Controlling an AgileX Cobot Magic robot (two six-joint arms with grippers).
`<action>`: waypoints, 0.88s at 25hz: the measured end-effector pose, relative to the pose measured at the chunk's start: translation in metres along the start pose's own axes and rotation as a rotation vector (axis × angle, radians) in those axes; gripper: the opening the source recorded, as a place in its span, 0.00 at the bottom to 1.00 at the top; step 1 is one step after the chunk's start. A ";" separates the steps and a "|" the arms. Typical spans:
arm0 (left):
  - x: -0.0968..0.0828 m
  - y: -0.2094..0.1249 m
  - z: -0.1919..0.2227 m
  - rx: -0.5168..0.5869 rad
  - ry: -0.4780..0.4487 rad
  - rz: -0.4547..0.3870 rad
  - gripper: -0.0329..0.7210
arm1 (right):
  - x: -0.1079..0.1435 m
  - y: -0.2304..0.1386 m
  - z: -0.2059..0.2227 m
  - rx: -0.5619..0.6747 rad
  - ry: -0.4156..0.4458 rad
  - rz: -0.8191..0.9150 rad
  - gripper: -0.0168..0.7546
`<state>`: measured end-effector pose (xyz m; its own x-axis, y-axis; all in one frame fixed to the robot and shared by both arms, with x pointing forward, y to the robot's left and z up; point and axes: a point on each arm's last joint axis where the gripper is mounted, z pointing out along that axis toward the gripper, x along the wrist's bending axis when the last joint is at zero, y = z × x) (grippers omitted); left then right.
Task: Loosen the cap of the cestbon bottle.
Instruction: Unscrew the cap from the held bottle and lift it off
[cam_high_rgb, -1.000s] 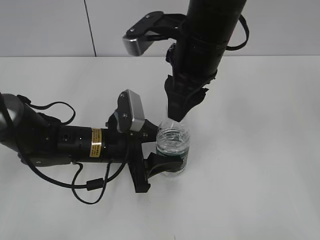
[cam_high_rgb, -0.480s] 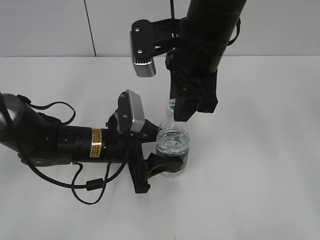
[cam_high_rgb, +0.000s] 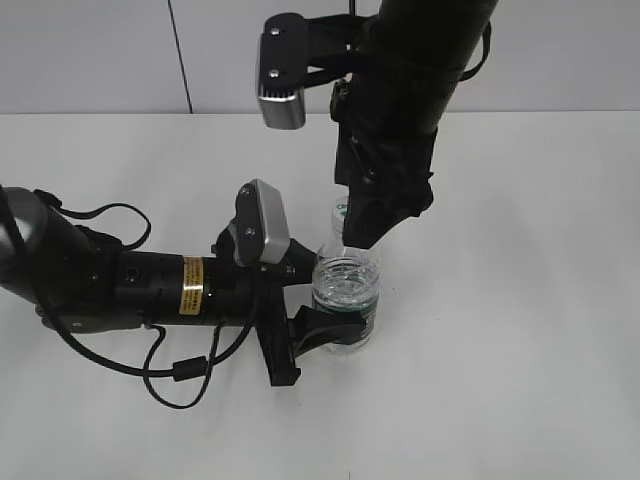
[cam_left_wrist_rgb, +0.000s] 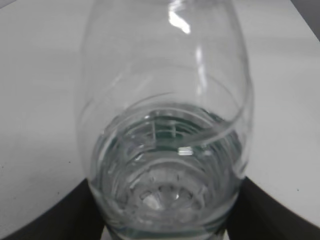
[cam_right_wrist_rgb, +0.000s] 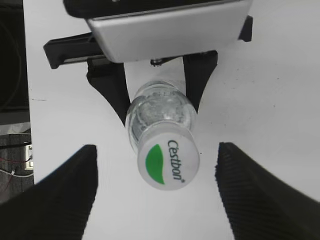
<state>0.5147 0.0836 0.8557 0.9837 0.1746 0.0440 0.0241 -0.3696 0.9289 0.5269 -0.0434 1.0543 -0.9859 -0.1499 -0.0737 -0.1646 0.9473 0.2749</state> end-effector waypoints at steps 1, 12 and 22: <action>0.000 0.000 0.000 0.000 0.000 0.000 0.59 | 0.001 0.000 -0.002 -0.003 -0.004 0.016 0.76; 0.000 0.000 0.000 0.000 0.000 -0.001 0.59 | 0.004 0.001 -0.015 -0.031 -0.020 0.873 0.77; 0.000 0.000 0.000 0.000 0.000 -0.001 0.59 | 0.004 0.001 -0.015 -0.034 -0.014 1.213 0.68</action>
<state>0.5147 0.0836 0.8557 0.9836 0.1749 0.0432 0.0249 -0.3695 0.9289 0.5222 -0.0471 1.0682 -0.4996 0.8327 0.2388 0.8646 0.4620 0.1978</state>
